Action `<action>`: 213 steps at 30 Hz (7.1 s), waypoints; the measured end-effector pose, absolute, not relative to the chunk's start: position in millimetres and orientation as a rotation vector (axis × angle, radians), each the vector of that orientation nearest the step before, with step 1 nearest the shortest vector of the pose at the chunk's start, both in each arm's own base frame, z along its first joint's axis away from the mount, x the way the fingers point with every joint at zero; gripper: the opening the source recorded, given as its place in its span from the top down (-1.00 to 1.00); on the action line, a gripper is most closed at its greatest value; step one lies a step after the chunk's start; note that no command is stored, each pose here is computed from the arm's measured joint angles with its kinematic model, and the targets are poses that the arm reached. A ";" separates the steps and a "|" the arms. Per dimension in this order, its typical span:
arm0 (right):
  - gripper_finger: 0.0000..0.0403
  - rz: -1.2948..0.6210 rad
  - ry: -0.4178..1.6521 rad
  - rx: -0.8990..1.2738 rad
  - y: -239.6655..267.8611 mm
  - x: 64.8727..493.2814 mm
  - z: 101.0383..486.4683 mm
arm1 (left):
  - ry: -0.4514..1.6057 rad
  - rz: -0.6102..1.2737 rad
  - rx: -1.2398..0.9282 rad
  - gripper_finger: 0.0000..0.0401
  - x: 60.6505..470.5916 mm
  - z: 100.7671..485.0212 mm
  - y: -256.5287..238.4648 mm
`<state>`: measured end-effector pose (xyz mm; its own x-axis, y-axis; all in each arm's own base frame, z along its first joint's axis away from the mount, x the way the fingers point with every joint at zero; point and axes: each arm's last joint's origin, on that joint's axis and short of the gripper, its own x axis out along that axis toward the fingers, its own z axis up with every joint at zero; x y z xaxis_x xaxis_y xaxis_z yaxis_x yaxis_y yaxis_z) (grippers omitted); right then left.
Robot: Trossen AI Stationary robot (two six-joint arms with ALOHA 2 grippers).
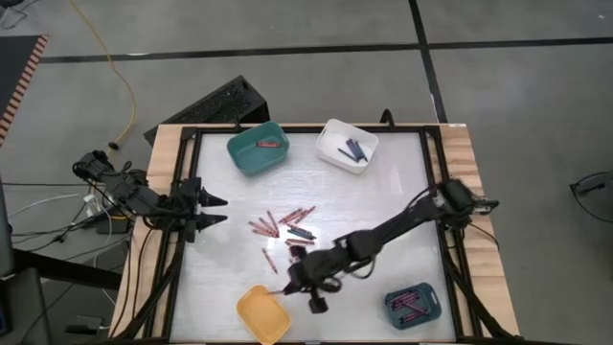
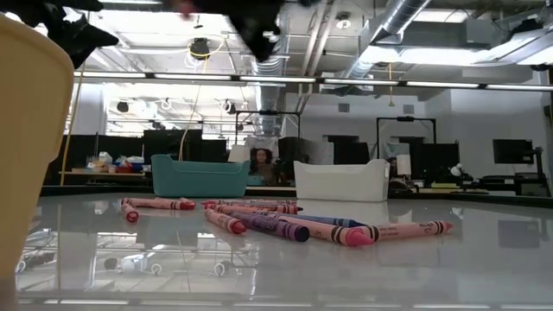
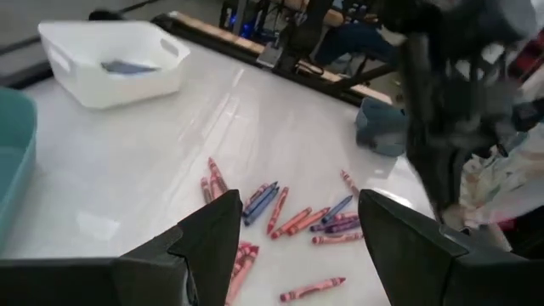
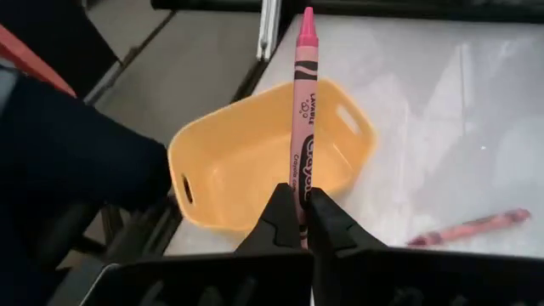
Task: Sort crayons
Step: Put the pink crayon into the yellow bin
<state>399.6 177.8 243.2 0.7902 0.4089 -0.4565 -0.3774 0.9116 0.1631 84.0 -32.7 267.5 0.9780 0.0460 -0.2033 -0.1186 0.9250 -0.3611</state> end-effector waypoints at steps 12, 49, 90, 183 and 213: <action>1.00 0.458 0.578 -0.028 211.0 459.6 247.7 | 0.198 0.095 -0.450 -0.14 83.9 266.7 -32.7; 0.41 0.250 1.166 -0.185 179.0 413.4 261.0 | 0.197 0.098 -0.440 -0.14 83.9 266.6 -32.5; 0.97 0.264 1.420 -0.245 200.6 373.8 174.8 | 0.097 -0.096 -0.225 -0.14 77.0 259.4 -33.7; 0.64 0.162 0.645 0.041 149.7 467.5 209.2 | 0.077 -0.084 -0.289 -0.14 77.5 190.8 -35.8; 0.64 -0.106 0.680 -0.068 102.9 472.2 192.5 | 0.116 -0.014 -0.154 -0.14 77.1 185.0 -33.5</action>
